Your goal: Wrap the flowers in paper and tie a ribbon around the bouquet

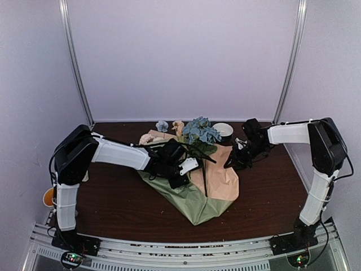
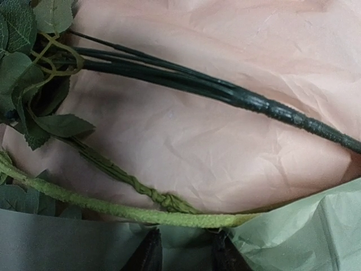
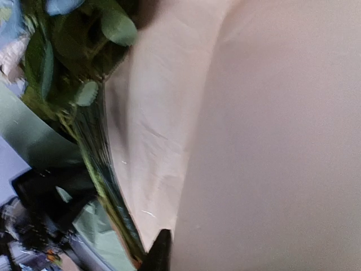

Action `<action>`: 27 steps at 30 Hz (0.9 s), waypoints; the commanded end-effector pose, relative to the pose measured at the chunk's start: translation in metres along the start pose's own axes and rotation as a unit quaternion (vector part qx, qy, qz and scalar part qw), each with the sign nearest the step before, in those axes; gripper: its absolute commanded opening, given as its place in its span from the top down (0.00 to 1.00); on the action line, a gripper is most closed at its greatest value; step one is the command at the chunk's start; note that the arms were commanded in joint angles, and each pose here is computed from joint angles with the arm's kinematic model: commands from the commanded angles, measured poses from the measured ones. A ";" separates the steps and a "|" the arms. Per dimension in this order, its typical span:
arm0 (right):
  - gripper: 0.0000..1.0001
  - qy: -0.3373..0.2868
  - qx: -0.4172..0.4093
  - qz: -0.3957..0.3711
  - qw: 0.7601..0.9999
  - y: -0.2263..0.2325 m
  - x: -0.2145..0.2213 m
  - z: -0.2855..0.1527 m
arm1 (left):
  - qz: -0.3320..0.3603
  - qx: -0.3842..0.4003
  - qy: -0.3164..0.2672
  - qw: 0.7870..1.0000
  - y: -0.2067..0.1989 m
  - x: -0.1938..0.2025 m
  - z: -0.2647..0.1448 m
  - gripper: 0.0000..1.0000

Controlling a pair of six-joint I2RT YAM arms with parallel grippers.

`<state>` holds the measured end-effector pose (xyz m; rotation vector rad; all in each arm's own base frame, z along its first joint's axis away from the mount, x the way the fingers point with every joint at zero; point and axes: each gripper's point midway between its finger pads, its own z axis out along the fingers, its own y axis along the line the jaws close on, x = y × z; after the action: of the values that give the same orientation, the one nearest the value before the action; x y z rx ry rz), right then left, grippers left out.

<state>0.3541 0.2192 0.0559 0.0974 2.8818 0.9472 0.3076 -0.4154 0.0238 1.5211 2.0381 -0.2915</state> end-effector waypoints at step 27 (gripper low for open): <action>1.00 -0.078 -0.239 -0.163 0.954 0.175 0.060 0.045 | -0.135 0.125 -0.110 0.977 0.013 0.021 -0.001 0.76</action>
<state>0.3296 0.3716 0.1525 -0.2811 2.2685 1.4031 0.3178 -0.4030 0.0235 1.3457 2.0271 -0.7419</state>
